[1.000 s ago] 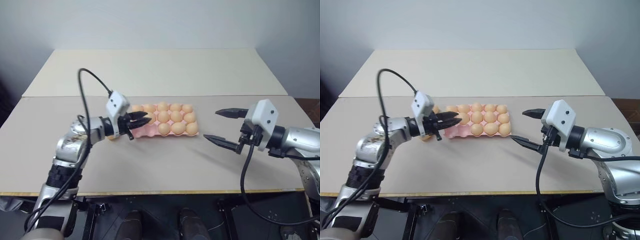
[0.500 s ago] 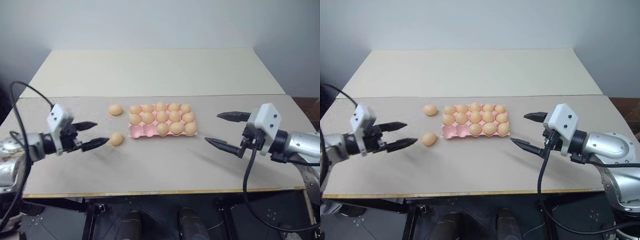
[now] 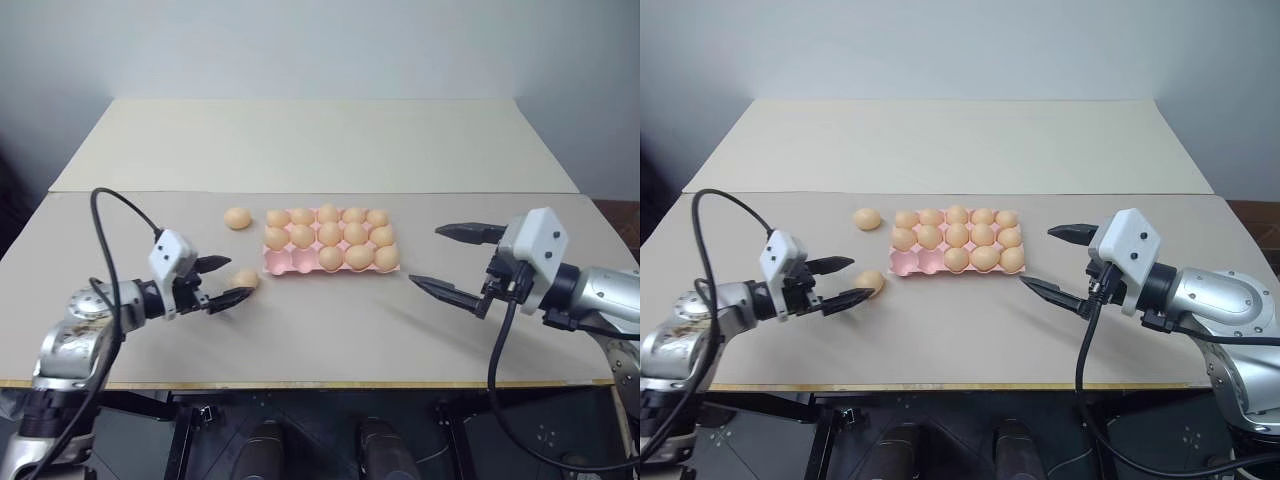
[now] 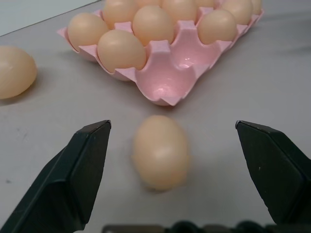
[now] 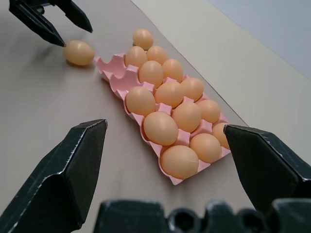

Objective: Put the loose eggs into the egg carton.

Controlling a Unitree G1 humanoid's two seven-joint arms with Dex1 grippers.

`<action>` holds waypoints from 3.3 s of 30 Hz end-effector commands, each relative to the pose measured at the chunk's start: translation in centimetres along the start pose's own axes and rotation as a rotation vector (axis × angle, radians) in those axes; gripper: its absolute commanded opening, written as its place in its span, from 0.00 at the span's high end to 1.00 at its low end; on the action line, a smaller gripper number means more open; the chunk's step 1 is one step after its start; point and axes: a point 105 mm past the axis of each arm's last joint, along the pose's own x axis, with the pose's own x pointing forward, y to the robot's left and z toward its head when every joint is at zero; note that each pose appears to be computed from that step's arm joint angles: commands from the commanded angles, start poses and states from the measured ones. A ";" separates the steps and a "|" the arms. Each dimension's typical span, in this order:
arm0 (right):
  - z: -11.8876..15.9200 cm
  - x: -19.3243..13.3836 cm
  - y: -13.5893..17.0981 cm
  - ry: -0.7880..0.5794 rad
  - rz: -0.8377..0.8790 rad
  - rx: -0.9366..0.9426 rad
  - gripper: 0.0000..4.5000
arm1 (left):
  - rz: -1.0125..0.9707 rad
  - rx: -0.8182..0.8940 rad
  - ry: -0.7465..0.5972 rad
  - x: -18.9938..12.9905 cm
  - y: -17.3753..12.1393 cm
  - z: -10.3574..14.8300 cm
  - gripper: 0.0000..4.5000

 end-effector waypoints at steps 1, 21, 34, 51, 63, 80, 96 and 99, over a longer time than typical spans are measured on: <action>1.4 -0.1 0.0 -0.026 0.008 -0.037 0.00 | 0.018 0.047 0.027 0.8 0.2 -0.2 0.01; 1.5 0.0 -0.3 -0.037 -0.016 -0.036 0.00 | 0.135 0.081 0.061 0.5 2.2 -1.0 0.57; 1.6 0.3 -0.2 -0.050 -0.031 -0.052 0.00 | -0.087 0.168 -0.169 2.2 -1.1 6.6 0.57; 2.3 -0.4 -0.9 -0.048 -0.092 -0.060 0.00 | -0.225 0.141 -0.164 6.5 -1.8 7.8 0.00; 1.6 -0.8 -0.9 -0.044 -0.039 -0.022 0.00 | 0.008 0.182 -0.153 -4.8 2.6 8.0 0.00; 1.2 -0.3 -1.6 -0.031 0.033 -0.005 0.00 | 0.108 0.054 -0.083 -9.9 0.2 5.6 0.00; 1.3 0.7 -1.6 -0.039 0.034 -0.023 0.00 | 0.440 0.029 -0.116 1.2 10.4 5.1 0.00; 1.4 0.8 -1.3 -0.045 0.024 -0.017 0.00 | 0.449 0.019 -0.142 2.9 11.2 5.3 0.00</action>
